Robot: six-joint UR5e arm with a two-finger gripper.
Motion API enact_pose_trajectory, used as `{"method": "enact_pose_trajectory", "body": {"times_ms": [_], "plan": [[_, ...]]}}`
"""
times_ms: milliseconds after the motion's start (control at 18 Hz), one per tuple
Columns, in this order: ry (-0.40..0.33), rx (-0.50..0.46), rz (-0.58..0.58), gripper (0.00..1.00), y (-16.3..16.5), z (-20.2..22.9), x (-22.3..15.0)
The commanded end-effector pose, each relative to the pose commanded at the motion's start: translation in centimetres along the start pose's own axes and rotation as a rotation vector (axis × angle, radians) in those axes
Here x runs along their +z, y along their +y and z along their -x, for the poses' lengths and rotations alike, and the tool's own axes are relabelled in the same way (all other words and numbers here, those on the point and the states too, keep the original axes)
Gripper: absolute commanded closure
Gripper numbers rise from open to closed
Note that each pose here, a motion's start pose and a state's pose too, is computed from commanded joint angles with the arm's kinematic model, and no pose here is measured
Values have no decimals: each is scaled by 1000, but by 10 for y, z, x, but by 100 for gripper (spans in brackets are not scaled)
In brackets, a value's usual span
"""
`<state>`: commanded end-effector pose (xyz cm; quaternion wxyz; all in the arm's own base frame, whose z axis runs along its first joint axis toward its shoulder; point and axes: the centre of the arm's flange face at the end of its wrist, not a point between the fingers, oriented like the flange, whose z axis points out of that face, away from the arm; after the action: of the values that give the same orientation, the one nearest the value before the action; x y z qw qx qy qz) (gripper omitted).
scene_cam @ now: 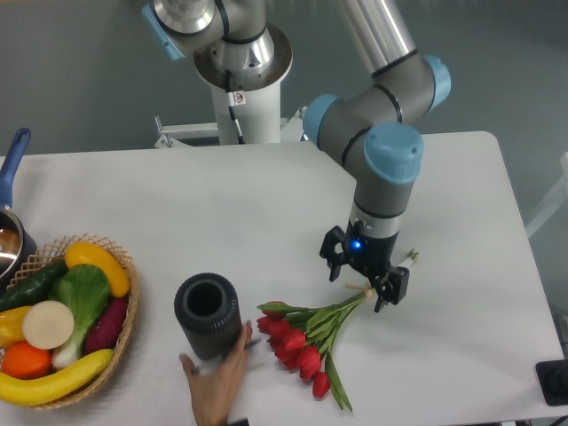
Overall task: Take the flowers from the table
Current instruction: 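Move the open gripper toward the tied middle of the tulip stems, then lower the gripper onto the stems and close it around them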
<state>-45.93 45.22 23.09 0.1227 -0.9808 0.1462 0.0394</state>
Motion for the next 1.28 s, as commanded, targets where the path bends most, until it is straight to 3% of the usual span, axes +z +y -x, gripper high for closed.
{"method": "enact_pose_trajectory", "body": {"times_ms": [389, 1278], "plan": [[19, 0, 31, 0, 2, 16, 30], [59, 29, 47, 0, -12, -6, 52]]}}
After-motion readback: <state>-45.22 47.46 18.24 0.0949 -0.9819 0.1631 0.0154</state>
